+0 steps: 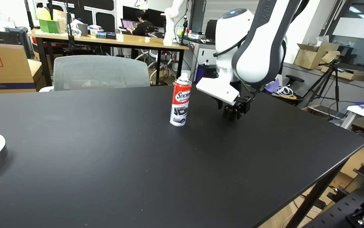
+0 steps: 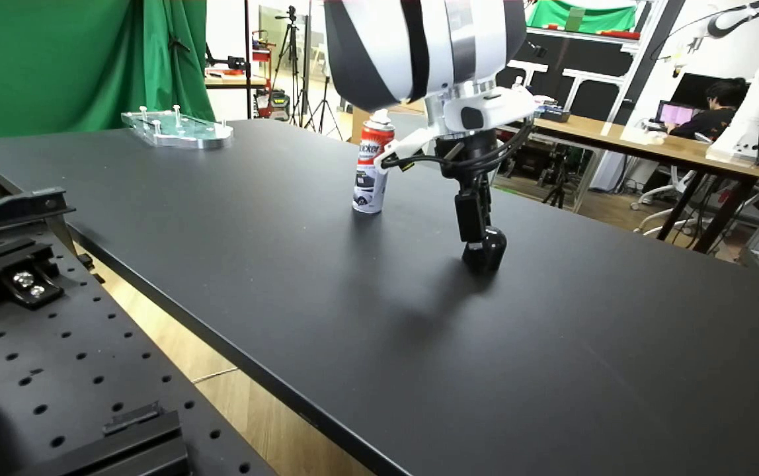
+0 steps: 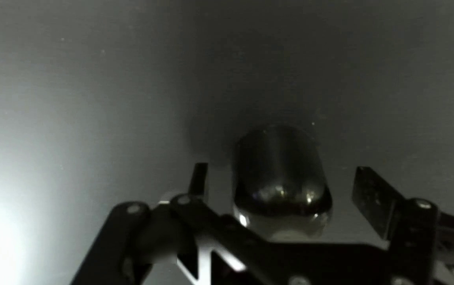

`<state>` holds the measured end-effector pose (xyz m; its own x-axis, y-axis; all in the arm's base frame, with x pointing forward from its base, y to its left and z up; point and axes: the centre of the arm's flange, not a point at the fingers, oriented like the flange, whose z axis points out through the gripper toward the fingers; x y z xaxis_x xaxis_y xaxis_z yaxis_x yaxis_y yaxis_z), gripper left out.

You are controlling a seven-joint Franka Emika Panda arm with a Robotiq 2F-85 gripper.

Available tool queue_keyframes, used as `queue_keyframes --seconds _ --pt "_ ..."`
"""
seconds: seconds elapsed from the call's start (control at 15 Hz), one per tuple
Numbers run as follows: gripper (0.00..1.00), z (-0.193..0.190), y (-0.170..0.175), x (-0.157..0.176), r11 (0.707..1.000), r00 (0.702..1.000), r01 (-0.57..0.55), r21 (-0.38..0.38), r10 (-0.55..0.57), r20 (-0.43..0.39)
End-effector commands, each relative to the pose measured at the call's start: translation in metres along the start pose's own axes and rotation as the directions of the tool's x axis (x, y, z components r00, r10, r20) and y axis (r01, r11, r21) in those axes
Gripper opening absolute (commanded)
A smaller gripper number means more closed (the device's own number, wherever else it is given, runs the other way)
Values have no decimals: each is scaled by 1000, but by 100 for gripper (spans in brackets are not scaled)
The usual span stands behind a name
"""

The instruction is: Pick up the black lid from the spray bottle and put it on the table.

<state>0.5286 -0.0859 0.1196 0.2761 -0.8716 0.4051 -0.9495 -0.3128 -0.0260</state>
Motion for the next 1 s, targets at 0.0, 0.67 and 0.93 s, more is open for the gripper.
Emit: queue_keyframes --seconds 0.0,0.67,0.93 --pt "100 -24 -5 17 996 997 -81 49 81 -9" --pt "100 -125 -11 60 998 984 47 48 -54 170" --pt "100 -166 -1 72 981 962 187 48 -193 195"
